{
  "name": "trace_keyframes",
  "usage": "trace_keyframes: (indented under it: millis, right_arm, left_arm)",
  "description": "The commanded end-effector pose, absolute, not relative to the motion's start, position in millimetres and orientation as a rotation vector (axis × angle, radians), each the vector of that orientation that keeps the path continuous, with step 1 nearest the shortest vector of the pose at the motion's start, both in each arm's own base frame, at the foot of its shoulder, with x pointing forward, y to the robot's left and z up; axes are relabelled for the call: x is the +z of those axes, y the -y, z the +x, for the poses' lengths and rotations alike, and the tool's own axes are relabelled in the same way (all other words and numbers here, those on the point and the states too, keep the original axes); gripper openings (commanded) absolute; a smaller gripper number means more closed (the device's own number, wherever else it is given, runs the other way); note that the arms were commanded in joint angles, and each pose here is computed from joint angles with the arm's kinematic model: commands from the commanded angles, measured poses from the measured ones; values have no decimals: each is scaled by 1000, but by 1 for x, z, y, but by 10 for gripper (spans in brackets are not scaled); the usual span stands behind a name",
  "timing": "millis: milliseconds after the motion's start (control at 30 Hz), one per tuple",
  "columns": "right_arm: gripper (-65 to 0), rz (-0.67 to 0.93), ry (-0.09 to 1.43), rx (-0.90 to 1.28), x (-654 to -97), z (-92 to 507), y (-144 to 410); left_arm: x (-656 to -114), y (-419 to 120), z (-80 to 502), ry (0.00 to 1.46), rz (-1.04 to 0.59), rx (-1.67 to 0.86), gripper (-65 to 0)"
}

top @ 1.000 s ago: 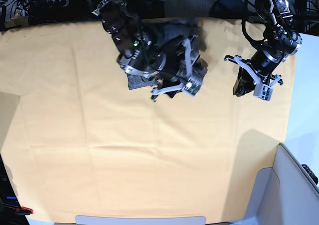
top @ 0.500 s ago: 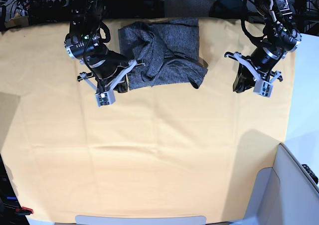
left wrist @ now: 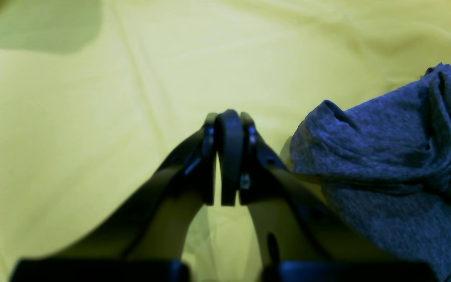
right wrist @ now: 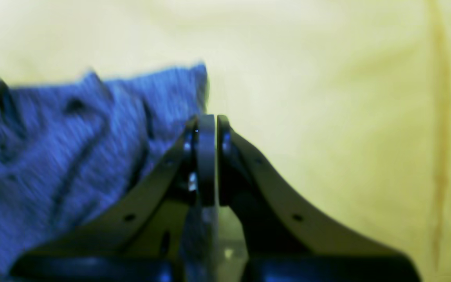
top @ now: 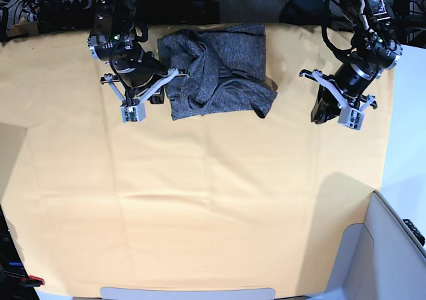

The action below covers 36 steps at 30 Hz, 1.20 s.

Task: Fold the T-shirt properly
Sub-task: 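Press and tuck the folded bundle's edges with the right gripper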

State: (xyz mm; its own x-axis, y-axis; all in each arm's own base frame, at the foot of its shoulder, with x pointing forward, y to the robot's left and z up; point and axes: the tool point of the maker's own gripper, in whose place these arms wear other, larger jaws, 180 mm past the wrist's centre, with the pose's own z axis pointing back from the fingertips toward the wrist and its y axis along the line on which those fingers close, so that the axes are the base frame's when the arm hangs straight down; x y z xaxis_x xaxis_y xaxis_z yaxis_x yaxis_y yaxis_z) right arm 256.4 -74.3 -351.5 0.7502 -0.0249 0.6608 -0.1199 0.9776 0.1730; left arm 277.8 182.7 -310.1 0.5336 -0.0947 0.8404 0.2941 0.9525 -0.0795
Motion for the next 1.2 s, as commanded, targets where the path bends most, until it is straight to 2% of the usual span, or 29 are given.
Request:
trace_keyframes:
  millis: [0,167,500,800,933,1067,1167]
  right_arm:
    - [-650,237,768,70,-339,263,65]
    - [-650,279,709,184,-343,252,34]
    - [-650,401,688,463,-336,221,-42]
    - [-650,445,732,825,-318,198,-96]
    - [-650,462,771,915,-307,195,-112]
    - [-650,487,895,794,-285,224,-110]
    - [-650,430,994,418,-280,268,-59]
  left_arm:
    - [-298,-183,283,1027,-224,-244,-648]
    - [-298,-183,283,1028,-224,-241,-648]
    - [-299,-184,282,1027,-223,-240,-648]
    - [-299,-184,282,1025,-222,-240,-648]
    - [-299,-184,282,1025,-222,-240,-648]
    - [-299,-184,282,1025,-222,-240,-648]
    - [-299,-184,282,1025,-222,-240,-648]
